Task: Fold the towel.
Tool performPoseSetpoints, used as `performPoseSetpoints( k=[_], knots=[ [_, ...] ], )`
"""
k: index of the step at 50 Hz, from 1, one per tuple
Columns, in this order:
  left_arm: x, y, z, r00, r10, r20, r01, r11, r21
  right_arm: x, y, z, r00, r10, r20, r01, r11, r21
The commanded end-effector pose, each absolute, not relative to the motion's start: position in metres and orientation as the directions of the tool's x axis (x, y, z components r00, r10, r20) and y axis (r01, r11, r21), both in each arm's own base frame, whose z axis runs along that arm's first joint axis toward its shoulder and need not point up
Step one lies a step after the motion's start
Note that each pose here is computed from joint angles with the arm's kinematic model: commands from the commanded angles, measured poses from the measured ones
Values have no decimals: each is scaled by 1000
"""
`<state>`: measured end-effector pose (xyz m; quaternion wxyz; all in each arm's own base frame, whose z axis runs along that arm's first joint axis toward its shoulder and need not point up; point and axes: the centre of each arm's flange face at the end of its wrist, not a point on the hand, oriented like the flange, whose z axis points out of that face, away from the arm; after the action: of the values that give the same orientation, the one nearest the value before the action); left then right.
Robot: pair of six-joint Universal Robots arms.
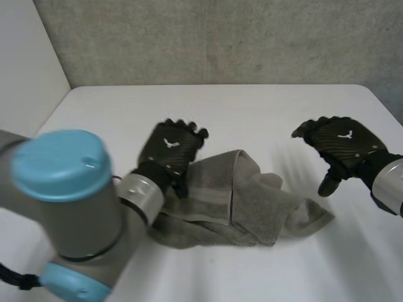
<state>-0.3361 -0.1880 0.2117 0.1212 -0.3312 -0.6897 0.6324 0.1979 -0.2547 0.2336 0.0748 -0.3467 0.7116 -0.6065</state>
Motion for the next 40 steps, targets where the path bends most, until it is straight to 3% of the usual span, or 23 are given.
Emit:
performPoseSetpoints(
  k=[1,8,19,40],
  knots=[
    [-362,-185,180,-726,634,-266,361,21,-932,194,-255,231,-761,-555,337,-413,13,-911],
    [-388,-184,152,-691,670,-272,388,26,-921,194,-253,225,-759,-560,334,-412,16,-911],
    [-399,-193,111,-663,693,-284,476,97,-874,195,-252,217,-756,-560,340,-411,1,-912],
    [-402,-196,120,-670,688,-280,456,83,-886,195,-252,209,-747,-563,355,-424,-9,-906]
  ],
)
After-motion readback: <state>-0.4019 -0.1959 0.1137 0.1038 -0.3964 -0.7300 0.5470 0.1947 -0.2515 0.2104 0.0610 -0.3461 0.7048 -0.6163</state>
